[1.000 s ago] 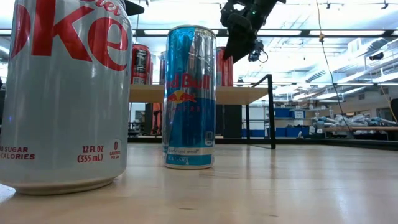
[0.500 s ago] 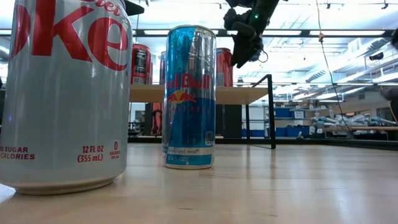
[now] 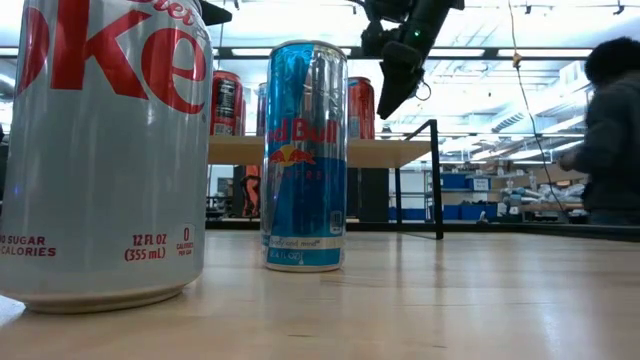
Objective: Place canned beverage on shelf
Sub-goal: Put the orange soda can on the shelf, then put the blue soda can on the shelf
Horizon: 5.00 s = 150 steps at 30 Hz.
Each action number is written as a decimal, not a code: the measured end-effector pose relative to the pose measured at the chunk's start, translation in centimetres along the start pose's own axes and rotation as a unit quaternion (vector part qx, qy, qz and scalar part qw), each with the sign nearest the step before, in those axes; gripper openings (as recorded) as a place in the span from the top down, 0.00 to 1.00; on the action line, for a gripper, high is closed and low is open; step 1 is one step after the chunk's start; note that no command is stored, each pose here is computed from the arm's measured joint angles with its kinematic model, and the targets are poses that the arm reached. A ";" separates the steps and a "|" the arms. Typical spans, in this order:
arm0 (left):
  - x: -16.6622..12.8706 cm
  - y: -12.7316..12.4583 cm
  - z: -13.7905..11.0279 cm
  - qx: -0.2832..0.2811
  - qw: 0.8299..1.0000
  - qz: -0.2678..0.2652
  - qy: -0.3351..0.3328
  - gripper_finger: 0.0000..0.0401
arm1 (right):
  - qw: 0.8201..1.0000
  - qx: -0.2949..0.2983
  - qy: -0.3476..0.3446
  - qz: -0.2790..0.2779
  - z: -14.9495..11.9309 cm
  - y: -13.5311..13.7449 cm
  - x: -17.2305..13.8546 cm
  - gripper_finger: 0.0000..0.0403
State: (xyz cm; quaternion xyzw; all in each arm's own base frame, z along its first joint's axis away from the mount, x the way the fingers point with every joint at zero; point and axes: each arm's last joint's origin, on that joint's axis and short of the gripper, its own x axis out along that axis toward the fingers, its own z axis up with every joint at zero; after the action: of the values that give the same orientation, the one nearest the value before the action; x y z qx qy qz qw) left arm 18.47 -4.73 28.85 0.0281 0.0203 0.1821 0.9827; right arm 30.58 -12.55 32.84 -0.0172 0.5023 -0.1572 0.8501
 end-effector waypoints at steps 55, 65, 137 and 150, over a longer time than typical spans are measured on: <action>0.0 0.0 -0.3 0.000 1.000 -0.001 0.012 0.02 | 0.991 0.107 -0.050 -0.058 0.1 4.3 -2.0 0.14; 0.0 0.0 -0.3 -0.002 1.000 -0.001 0.010 0.02 | 0.973 -0.048 -0.218 -0.063 3.4 7.7 -6.8 0.14; -0.7 -0.6 1.9 -0.022 0.999 -0.026 0.030 0.02 | 0.969 0.040 -0.215 -0.111 4.5 4.1 -6.5 0.14; -0.5 -0.7 1.4 -0.032 0.998 -0.021 0.046 0.02 | 0.985 0.034 -0.168 0.031 2.3 13.7 -8.0 0.14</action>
State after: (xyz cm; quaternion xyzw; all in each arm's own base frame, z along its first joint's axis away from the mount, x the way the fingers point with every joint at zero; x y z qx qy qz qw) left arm 18.31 -5.60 30.22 -0.0122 0.0602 0.1627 0.9848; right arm 32.37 2.48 38.21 0.0009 0.3467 -0.1423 0.9271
